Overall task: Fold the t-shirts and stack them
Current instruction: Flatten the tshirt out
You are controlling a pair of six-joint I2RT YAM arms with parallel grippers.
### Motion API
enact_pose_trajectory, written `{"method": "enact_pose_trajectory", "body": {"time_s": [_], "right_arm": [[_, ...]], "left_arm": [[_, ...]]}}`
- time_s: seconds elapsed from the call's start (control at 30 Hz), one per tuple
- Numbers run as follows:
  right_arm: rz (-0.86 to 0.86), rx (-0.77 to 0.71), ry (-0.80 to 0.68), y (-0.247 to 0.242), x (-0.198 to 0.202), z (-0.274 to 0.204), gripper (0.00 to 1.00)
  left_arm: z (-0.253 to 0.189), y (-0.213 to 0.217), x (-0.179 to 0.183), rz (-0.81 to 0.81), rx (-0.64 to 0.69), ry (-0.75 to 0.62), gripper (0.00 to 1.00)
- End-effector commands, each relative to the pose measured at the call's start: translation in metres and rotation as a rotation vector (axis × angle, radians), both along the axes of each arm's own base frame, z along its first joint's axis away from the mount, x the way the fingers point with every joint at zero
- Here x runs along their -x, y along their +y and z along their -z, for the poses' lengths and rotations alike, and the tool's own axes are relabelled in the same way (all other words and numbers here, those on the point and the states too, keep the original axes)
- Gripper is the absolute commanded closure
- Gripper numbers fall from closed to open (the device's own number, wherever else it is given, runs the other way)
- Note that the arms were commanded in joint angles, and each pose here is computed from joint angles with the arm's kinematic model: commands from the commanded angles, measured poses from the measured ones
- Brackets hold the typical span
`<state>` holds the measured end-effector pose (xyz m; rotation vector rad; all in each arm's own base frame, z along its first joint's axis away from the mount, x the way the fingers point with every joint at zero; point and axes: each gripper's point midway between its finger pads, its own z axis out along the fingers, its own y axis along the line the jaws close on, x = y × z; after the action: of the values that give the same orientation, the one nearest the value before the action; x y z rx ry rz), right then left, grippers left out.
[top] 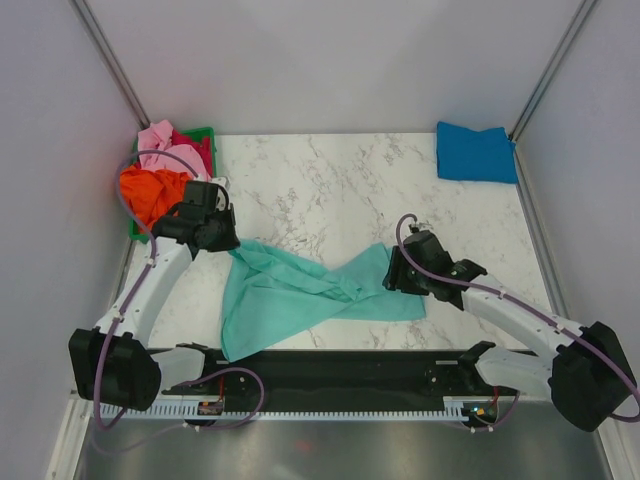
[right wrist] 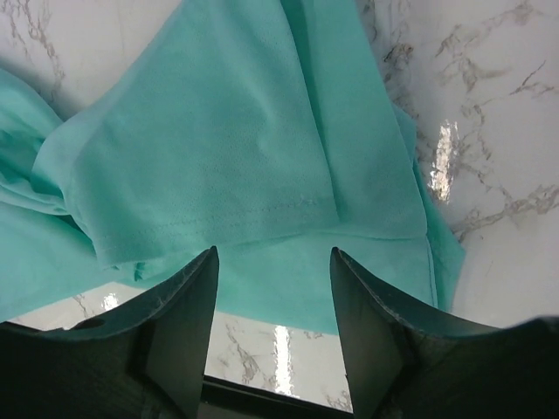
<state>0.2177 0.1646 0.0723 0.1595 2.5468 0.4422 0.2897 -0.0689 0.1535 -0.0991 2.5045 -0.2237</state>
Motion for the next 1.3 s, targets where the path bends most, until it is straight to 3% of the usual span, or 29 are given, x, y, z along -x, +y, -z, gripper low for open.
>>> {"method": "enact_pose_trajectory", "body": {"time_s": [0.0, 0.17, 0.8, 0.9, 1.03, 1.1, 1.13, 1.27], "right_arm": [[0.027, -0.011, -0.08, 0.006, -0.023, -0.008, 0.39], [0.031, 0.01, -0.036, 0.008, -0.024, 0.017, 0.42], [0.056, 0.091, -0.011, -0.004, -0.025, 0.039, 0.43], [0.057, 0.079, -0.024, -0.003, -0.026, 0.035, 0.53], [0.051, 0.063, -0.035, 0.0, -0.026, 0.029, 0.8], [0.046, 0.062, -0.036, 0.0, -0.027, 0.028, 0.88], [0.044, 0.065, -0.034, 0.0, -0.026, 0.028, 0.98], [0.049, 0.068, -0.071, -0.002, -0.031, 0.009, 1.0]], "left_arm": [[-0.007, -0.002, -0.003, -0.002, 0.017, -0.045, 0.98], [-0.007, -0.002, -0.001, -0.001, 0.023, -0.046, 0.98], [-0.007, -0.006, 0.0, 0.013, 0.037, -0.045, 0.98], [-0.006, -0.005, 0.0, 0.015, 0.035, -0.042, 0.98], [-0.006, -0.005, -0.001, 0.014, 0.034, -0.042, 0.98], [-0.006, -0.005, -0.001, 0.013, 0.033, -0.042, 0.98], [-0.005, -0.005, -0.001, 0.015, 0.033, -0.039, 0.98], [-0.01, -0.005, -0.002, 0.013, 0.033, -0.053, 0.98]]}}
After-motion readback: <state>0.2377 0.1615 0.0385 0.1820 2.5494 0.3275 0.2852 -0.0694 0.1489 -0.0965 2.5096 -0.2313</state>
